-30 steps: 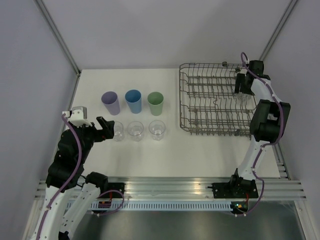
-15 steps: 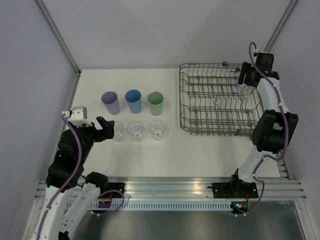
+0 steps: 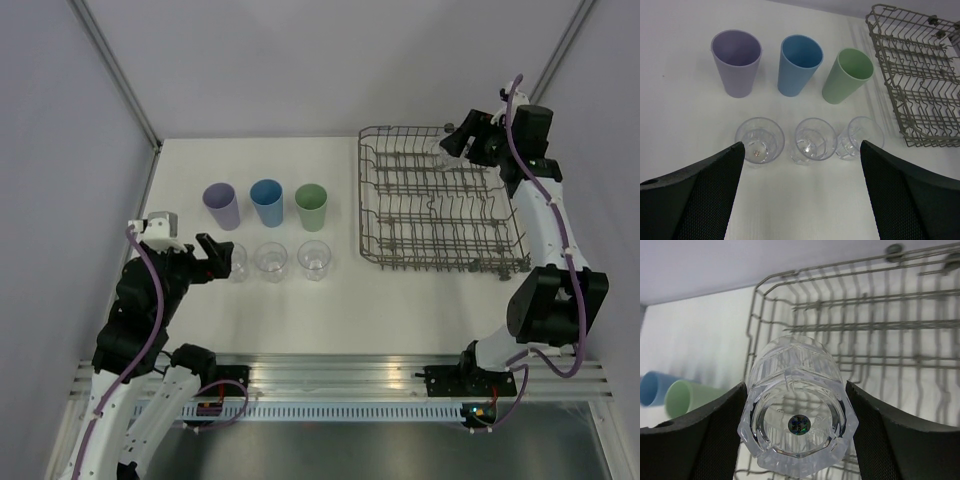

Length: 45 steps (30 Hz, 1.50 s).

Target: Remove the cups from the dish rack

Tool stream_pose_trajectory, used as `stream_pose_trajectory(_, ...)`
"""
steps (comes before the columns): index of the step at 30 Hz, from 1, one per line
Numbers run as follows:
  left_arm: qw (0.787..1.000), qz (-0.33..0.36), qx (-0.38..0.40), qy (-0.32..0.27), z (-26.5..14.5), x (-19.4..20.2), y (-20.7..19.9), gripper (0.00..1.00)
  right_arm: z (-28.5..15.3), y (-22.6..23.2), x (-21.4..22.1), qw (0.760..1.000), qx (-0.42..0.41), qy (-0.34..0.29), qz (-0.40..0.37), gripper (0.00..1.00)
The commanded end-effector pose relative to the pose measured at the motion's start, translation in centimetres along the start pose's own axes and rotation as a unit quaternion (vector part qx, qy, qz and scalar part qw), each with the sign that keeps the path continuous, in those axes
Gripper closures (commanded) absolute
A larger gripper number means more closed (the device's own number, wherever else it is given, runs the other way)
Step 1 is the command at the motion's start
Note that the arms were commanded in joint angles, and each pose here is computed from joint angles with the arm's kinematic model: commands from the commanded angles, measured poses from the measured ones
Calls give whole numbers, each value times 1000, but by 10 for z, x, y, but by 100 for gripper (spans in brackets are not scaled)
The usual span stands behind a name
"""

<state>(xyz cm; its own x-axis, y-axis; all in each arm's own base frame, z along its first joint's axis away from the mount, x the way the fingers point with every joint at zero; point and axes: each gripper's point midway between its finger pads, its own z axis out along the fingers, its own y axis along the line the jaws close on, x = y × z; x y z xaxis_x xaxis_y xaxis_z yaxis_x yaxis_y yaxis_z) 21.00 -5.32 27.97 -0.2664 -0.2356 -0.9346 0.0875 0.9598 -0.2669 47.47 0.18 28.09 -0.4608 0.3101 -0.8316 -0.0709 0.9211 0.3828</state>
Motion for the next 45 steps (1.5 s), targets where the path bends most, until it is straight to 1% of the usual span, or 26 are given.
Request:
stream_pose_trajectory(1, 998, 9, 64, -3, 3, -7, -25, 0, -30, 84, -21, 988, -145, -57, 2, 69)
stream_pose_trajectory(3, 996, 7, 91, 3, 2, -8, -35, 0, -36, 104, -8, 982, -184, -47, 17, 69)
stream_pose_trajectory(4, 993, 0, 120, 8, 1, -10, -47, 0, -46, 127, -12, 974, -218, -61, 9, 69)
stream_pose_trajectory(7, 981, -22, 192, 18, -6, -17, -77, 0, -65, 177, 0, 951, -300, -67, 23, 70)
stream_pose_trajectory(8, 977, -27, 213, 9, -8, -25, -85, 0, -70, 189, 3, 945, -318, -63, 44, 70)
stream_pose_trajectory(9, 972, -43, 231, 6, -13, -33, -94, 0, -75, 207, 13, 935, -348, -61, 41, 71)
stream_pose_trajectory(14, 933, -85, 350, 6, -32, -56, -139, 0, -100, 263, 38, 900, -429, -44, 58, 72)
stream_pose_trajectory(15, 917, -101, 387, 2, -41, -65, -151, 0, -111, 281, 40, 888, -453, -47, 64, 72)
stream_pose_trajectory(17, 901, -119, 418, 3, -45, -72, -162, 0, -121, 298, 50, 873, -481, -42, 72, 72)
stream_pose_trajectory(18, 886, -138, 443, 1, -51, -78, -170, 0, -134, 318, 55, 854, -513, -40, 74, 72)
stream_pose_trajectory(20, 870, -169, 463, 6, -53, -83, -177, 0, -154, 343, 65, 828, -554, -39, 74, 72)
stream_pose_trajectory(21, 860, -169, 481, -7, -58, -90, -181, 0, -157, 350, 68, 822, -562, -35, 79, 72)
stream_pose_trajectory(23, 849, -182, 495, -6, -60, -93, -184, 0, -167, 363, 76, 809, -582, -26, 82, 72)
stream_pose_trajectory(24, 839, -196, 508, 7, -62, -90, -187, 0, -175, 373, 83, 799, -595, -20, 83, 72)
stream_pose_trajectory(25, 828, -192, 527, -8, -69, -97, -190, 0, -179, 379, 87, 794, -601, -18, 83, 72)
stream_pose_trajectory(26, 819, -206, 535, -1, -71, -98, -192, 0, -183, 385, 89, 789, -608, -15, 84, 72)
stream_pose_trajectory(30, 815, -216, 538, 7, -68, -96, -193, 1, -206, 411, 107, 760, -645, 4, 83, 72)
stream_pose_trajectory(32, 812, -215, 543, 2, -72, -98, -194, 3, -211, 419, 110, 754, -653, 6, 79, 72)
stream_pose_trajectory(35, 809, -211, 548, -1, -77, -100, -194, 10, -210, 429, 121, 757, -650, 14, 69, 72)
stream_pose_trajectory(36, 809, -210, 550, 0, -78, -99, -194, 20, -210, 431, 123, 760, -647, 15, 66, 72)
stream_pose_trajectory(38, 808, -207, 552, 1, -80, -99, -195, 35, -208, 433, 126, 765, -641, 15, 60, 72)
stream_pose_trajectory(39, 809, -206, 551, 1, -81, -99, -194, 51, -208, 434, 124, 766, -640, 10, 59, 72)
stream_pose_trajectory(41, 812, -203, 548, 4, -81, -97, -194, 62, -207, 432, 123, 770, -636, 6, 55, 72)
stream_pose_trajectory(42, 813, -203, 545, 5, -80, -96, -193, 70, -207, 432, 123, 772, -634, 4, 54, 72)
stream_pose_trajectory(43, 815, -201, 544, 3, -80, -96, -193, 72, -206, 431, 122, 774, -631, -1, 51, 72)
stream_pose_trajectory(45, 818, -202, 538, 8, -77, -94, -192, 85, -207, 431, 120, 776, -629, -8, 47, 72)
